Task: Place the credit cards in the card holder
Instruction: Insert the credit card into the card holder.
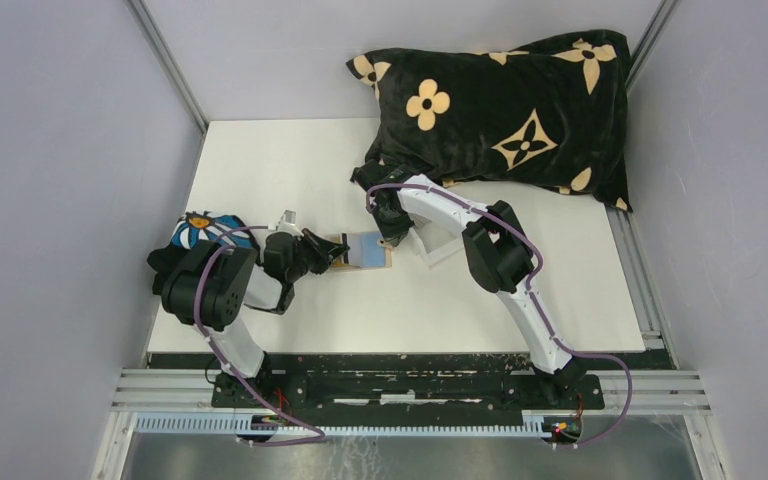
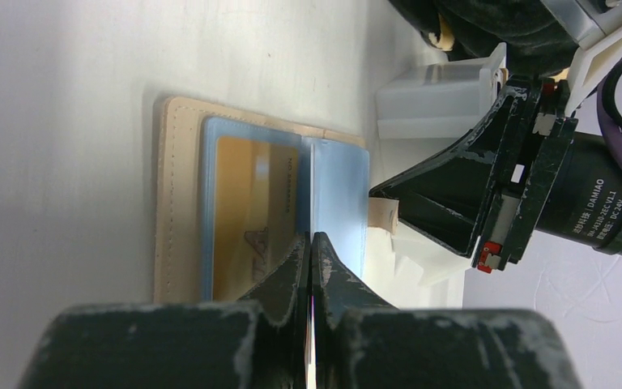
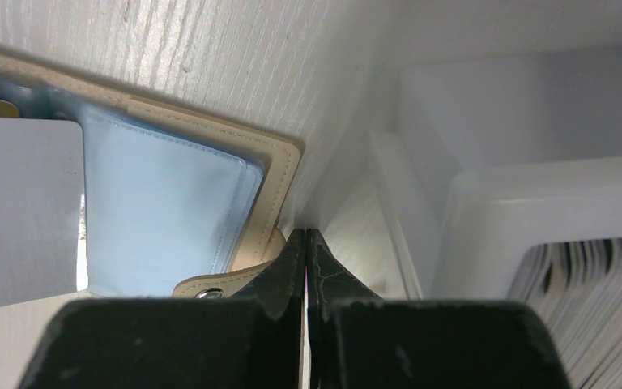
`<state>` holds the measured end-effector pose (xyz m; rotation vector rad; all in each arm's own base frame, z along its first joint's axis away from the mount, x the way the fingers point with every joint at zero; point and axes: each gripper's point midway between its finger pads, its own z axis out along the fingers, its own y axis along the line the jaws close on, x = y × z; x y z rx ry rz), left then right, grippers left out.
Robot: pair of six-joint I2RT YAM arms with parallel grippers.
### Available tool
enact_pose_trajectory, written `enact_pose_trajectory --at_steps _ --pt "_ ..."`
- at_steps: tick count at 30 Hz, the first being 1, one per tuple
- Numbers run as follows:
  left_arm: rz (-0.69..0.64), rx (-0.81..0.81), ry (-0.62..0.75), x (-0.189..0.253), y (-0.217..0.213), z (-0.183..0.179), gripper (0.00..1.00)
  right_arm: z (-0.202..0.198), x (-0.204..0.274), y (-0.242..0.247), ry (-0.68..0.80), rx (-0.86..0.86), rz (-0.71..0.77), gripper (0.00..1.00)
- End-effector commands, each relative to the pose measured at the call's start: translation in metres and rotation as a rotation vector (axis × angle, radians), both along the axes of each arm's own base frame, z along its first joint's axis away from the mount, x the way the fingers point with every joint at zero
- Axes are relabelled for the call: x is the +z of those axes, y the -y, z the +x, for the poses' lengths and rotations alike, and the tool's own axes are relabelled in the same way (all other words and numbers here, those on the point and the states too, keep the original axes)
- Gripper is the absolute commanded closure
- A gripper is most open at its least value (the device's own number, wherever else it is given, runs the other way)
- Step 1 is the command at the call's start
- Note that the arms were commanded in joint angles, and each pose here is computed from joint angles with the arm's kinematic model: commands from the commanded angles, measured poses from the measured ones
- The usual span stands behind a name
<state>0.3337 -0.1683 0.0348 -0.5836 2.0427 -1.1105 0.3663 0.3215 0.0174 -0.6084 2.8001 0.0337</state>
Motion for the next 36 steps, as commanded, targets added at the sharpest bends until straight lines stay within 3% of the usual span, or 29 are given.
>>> enact_pose_trajectory --at_steps 1,36 --pt "-0.016 -0.024 0.065 0.015 0.006 0.012 0.97 0.005 0.004 -0.002 0.016 -0.016 0.007 0.99" --pt "-0.035 -0.061 0.000 -0.010 0.013 0.002 0.97 0.003 -0.001 -0.004 -0.002 -0.013 0.009 0.99"
